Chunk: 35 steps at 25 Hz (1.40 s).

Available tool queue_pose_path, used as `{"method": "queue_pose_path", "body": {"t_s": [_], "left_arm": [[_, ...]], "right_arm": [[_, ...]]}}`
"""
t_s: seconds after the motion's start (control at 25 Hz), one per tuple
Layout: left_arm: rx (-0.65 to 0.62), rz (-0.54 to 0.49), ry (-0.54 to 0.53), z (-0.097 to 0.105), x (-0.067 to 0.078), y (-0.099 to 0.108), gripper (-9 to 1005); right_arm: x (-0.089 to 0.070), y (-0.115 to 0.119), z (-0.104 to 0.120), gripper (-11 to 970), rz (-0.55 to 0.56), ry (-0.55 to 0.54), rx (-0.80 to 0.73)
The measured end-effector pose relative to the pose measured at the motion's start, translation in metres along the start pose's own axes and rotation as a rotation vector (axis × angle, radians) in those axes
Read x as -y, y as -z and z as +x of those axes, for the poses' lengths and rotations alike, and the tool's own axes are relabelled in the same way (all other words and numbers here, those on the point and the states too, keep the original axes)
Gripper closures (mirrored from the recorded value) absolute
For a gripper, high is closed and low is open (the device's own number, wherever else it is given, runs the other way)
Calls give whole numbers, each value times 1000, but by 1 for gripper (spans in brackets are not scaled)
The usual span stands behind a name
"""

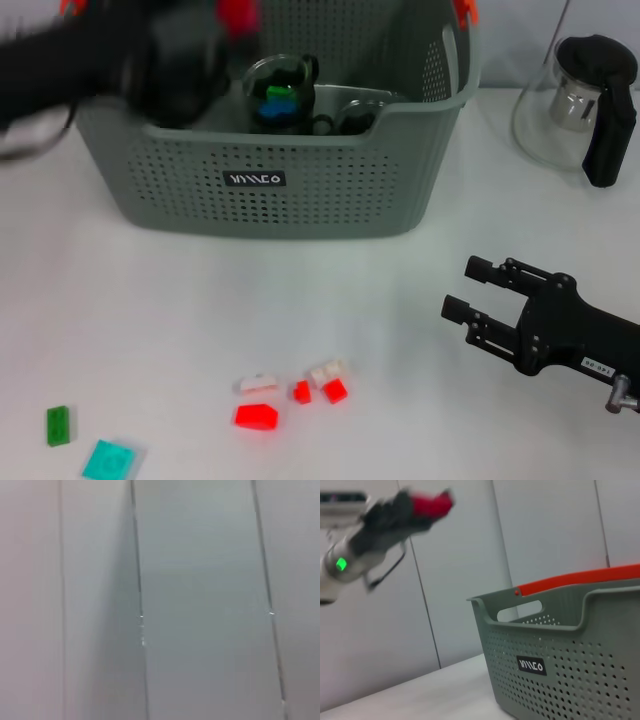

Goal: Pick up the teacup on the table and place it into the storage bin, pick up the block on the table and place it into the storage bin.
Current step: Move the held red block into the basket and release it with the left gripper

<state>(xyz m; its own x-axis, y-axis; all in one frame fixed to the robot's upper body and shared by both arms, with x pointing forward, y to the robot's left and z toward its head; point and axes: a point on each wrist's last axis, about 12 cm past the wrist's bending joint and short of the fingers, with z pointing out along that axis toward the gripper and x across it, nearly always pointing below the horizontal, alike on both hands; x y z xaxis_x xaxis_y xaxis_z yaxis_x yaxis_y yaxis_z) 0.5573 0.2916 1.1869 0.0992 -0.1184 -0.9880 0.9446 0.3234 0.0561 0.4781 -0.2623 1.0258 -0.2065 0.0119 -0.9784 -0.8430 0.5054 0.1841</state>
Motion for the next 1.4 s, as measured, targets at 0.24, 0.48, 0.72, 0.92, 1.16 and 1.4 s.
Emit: {"method": "queue_pose_path", "body": {"t_s": [0.24,0.48,0.72,0.92,1.16,1.4], "left_arm": [[-143,-152,17,-16,-49,-59,331],[-353,-301,-58,2,-72,-101,332],[-561,-412,-127,24,-80,-119,332],[-599,-483,-158,31,-80,-131,332],[-587,-571,-128,33,-83,-132,331],[-538,-586,-127,24,-77,-126,330]], "right_arm": [[-1,-2,-2,321,-15,2,12],[0,-4,-5,321,-23,8,17],[-1,-2,-6,321,-30,12,27],[-1,0,-5,321,-27,11,27],[-2,1,-4,321,-23,9,26],[-2,2,-4,320,-23,8,26]]}}
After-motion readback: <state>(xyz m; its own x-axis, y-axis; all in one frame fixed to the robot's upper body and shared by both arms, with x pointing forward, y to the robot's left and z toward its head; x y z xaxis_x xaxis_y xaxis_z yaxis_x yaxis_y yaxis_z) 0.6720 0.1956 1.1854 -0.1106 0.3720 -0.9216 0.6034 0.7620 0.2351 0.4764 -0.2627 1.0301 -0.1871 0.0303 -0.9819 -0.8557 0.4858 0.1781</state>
